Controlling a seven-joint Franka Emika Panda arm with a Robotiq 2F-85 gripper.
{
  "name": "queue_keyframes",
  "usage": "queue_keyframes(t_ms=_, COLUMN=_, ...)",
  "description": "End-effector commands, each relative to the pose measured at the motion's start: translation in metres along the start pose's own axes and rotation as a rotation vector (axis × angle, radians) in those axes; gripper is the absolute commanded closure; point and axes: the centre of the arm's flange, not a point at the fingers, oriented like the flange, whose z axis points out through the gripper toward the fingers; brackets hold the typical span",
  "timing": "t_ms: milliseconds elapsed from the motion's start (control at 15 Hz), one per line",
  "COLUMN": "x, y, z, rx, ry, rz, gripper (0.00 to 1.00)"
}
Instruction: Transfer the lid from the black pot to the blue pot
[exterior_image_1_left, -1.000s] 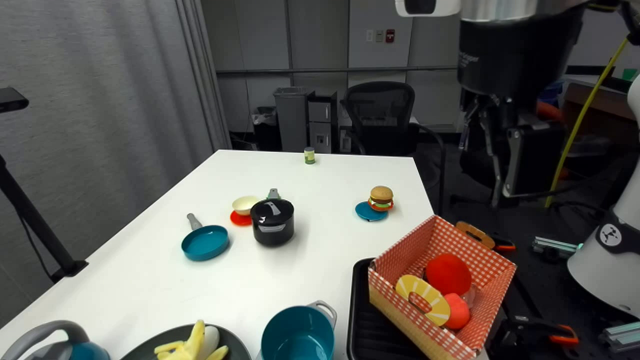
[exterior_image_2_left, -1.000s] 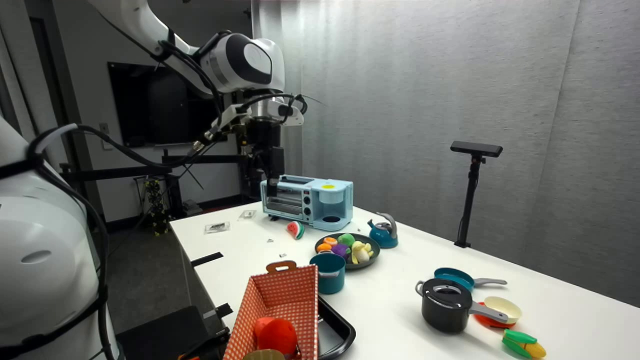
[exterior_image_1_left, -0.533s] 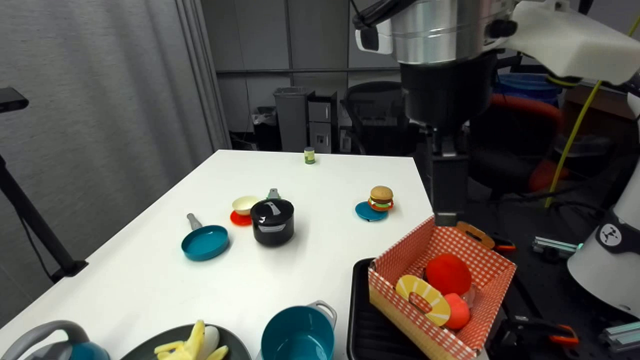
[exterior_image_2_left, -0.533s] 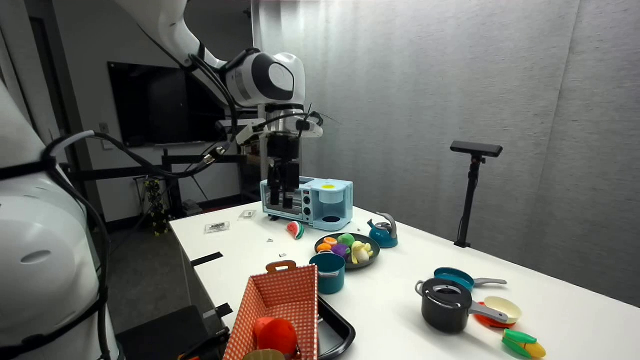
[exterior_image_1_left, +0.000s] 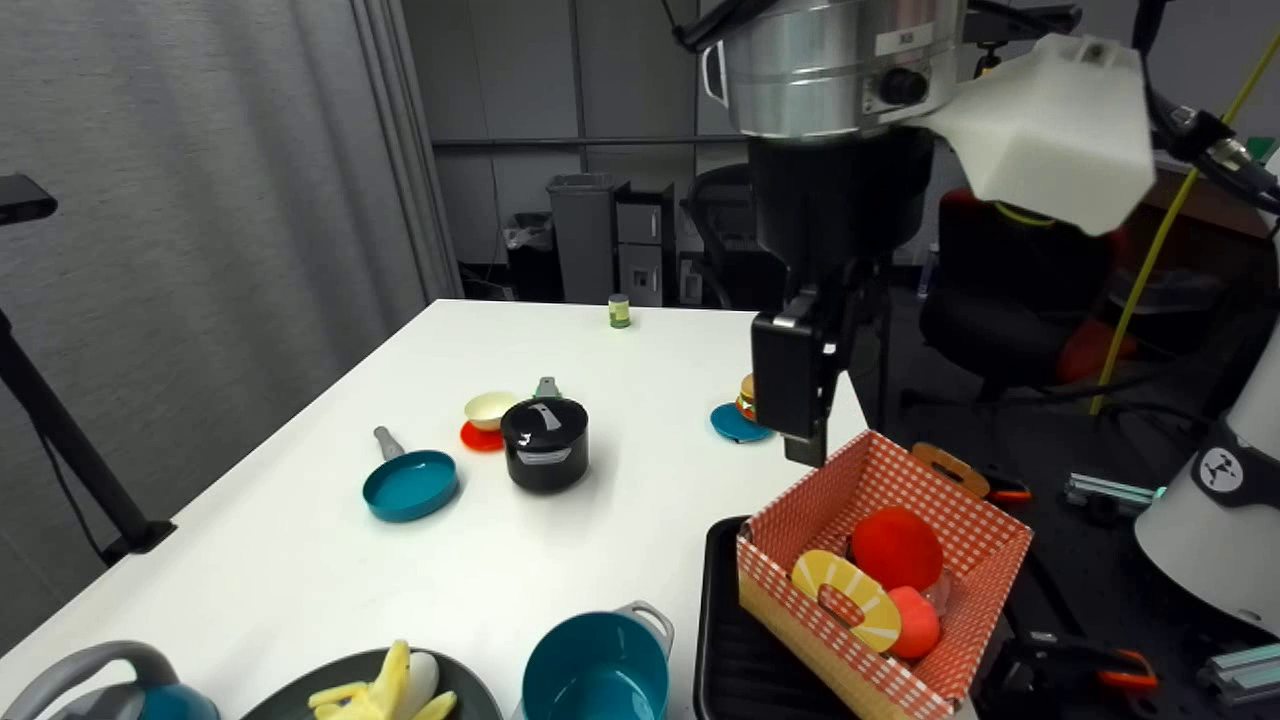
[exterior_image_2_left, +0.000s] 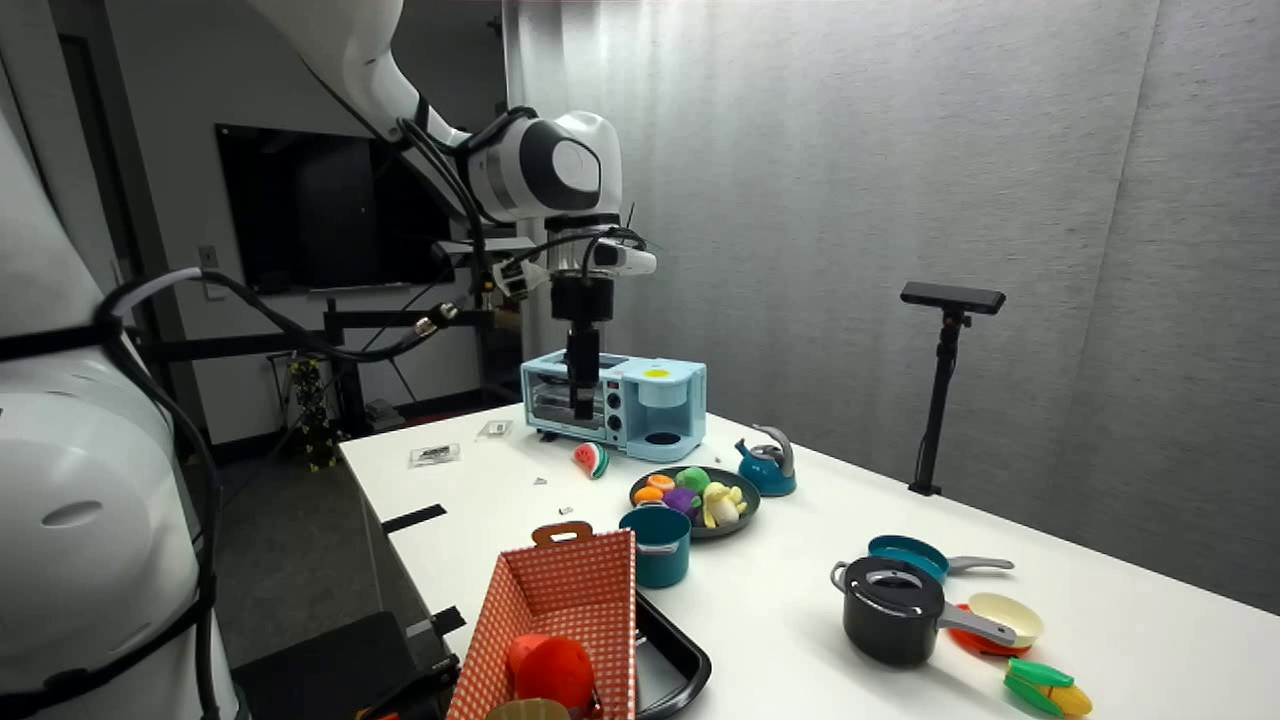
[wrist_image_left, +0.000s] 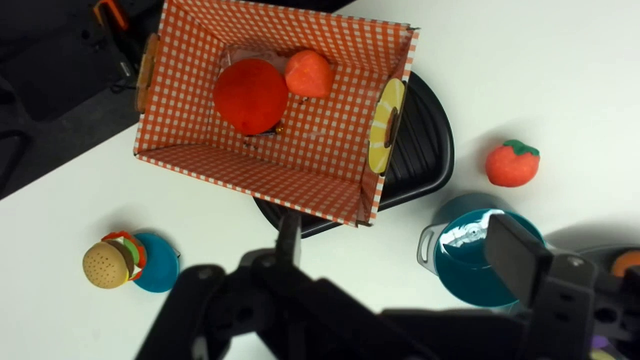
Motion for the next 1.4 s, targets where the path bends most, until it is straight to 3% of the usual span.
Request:
queue_keyframes(t_ms=0, x=0.007, y=-0.01, z=-0.003, rx=0.026, ry=0.026, rz=0.118, gripper=0.0)
queue_keyframes(t_ms=667, x=0.005, y=-0.007, z=0.002, rx=0.012, ry=0.011, rz=0.118, gripper=0.0)
queue_keyframes(t_ms=933, x=0.025, y=-0.008, z=0.019, rx=-0.02, ry=0.001, rz=0.16, gripper=0.0)
queue_keyframes(t_ms=1333, x=0.069, y=0.001, z=0.058, rx=-0.13, ry=0.005, rz=0.262, gripper=0.0)
